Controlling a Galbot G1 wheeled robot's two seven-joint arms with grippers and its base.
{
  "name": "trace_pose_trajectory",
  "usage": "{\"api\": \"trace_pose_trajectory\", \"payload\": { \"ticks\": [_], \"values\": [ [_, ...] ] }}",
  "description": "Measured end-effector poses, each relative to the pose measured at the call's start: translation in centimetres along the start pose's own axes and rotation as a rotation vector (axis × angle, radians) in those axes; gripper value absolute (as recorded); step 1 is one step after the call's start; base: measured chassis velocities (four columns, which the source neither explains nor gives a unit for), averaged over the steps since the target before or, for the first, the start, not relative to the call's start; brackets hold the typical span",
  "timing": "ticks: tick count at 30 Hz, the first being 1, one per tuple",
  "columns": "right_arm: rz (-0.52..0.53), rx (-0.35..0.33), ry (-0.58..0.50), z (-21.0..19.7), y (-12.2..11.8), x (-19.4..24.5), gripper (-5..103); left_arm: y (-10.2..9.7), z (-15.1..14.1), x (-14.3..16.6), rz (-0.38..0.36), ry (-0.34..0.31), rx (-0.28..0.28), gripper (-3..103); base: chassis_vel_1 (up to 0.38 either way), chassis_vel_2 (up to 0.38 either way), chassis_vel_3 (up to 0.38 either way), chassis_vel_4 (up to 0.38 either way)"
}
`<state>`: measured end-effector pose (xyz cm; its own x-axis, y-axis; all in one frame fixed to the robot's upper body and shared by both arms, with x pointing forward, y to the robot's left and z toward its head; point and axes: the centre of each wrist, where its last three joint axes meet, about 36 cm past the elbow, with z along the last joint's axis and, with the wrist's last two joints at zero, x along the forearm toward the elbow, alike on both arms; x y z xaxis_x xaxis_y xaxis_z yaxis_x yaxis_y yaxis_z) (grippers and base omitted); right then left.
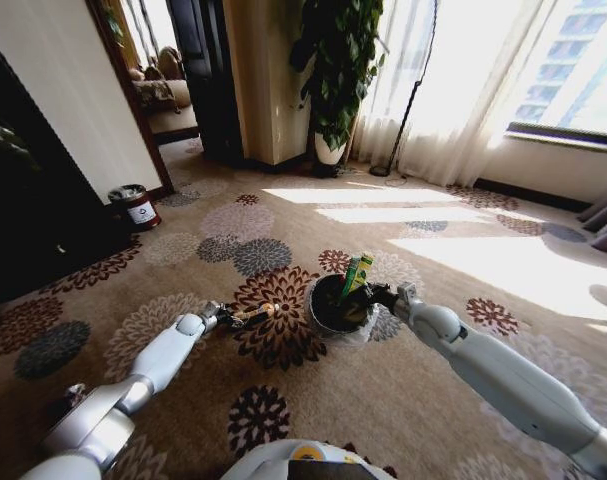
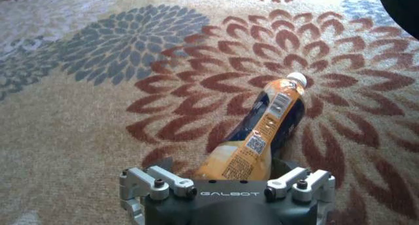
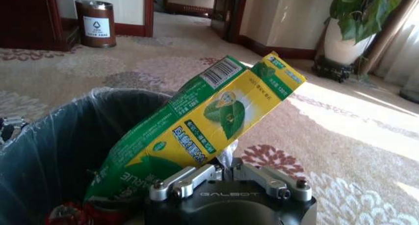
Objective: Pick up the trash from the ground and place it into the trash bin.
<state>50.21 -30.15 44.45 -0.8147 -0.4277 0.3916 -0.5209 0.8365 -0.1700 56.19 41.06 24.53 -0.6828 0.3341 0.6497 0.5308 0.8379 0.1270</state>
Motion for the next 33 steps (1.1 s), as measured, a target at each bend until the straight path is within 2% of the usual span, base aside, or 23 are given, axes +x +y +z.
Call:
{"api": "trace_pose_trajectory", "payload": {
  "ticks": [5,7,8,10,11,14,15,19,23,25,26,27,29,30,33],
  "values": [
    [0.003,0.003,0.002,-0.2,-0.2,-0.5,3,-0.3,0.3,-0.5,0.01,0.008,0.021,101,0.0,0.0,0.0,0.0],
    [0.001,-0.001,0.002,-0.1,-0.1,-0.8,3,-0.4,0.6,-0.6,0.019,0.011,0.028,93,0.0,0.0,0.0,0.0],
    [0.001,-0.001,0.002,-0.1,-0.1,-0.8,3,-0.4,0.6,-0.6,0.019,0.011,0.028,93,0.0,0.0,0.0,0.0],
    [-0.002,-0.004,0.001,-0.1,0.0,-1.0,3,-0.3,0.7,-0.6,0.027,0.012,0.031,82,0.0,0.0,0.0,0.0],
    [-0.002,-0.004,0.001,-0.1,0.0,-1.0,3,-0.3,0.7,-0.6,0.027,0.012,0.031,82,0.0,0.0,0.0,0.0],
    [-0.005,-0.008,-0.004,-0.2,0.2,-1.6,3,-0.3,1.3,-0.4,0.034,0.013,0.041,66,0.0,0.0,0.0,0.0],
    [-0.005,-0.008,-0.004,-0.2,0.2,-1.6,3,-0.3,1.3,-0.4,0.034,0.013,0.041,66,0.0,0.0,0.0,0.0],
    [-0.014,-0.006,-0.005,-0.3,0.5,-2.3,3,-0.8,2.0,-0.2,0.044,0.006,0.055,51,0.0,0.0,0.0,0.0],
    [-0.014,-0.005,-0.006,-0.4,0.5,-2.6,3,-1.2,2.0,-0.2,0.041,-0.002,0.06,48,0.0,0.0,0.0,0.0],
    [-0.006,-0.004,-0.006,-0.5,0.1,-2.8,3,-1.5,1.0,0.6,0.005,-0.062,0.073,45,0.0,0.0,0.0,0.0],
    [-0.006,-0.004,-0.006,-0.5,0.1,-2.8,3,-1.5,1.0,0.6,0.005,-0.062,0.073,45,0.0,0.0,0.0,0.0],
    [0.001,-0.003,-0.004,-0.5,-0.2,-2.9,3,-1.1,-0.3,1.7,-0.034,-0.132,0.082,45,0.0,0.0,0.0,0.0],
    [0.01,-0.004,-0.005,-0.5,-0.6,-2.8,3,-0.6,-2.4,3.3,-0.085,-0.219,0.082,45,0.0,0.0,0.0,0.0],
    [0.01,-0.004,-0.005,-0.5,-0.6,-2.8,3,-0.6,-2.4,3.3,-0.085,-0.219,0.082,45,0.0,0.0,0.0,0.0],
    [0.03,-0.013,-0.003,-0.9,-1.3,-2.6,3,-0.2,-6.7,6.7,-0.167,-0.374,0.043,45,0.0,0.0,0.0,0.0]
  ]
}}
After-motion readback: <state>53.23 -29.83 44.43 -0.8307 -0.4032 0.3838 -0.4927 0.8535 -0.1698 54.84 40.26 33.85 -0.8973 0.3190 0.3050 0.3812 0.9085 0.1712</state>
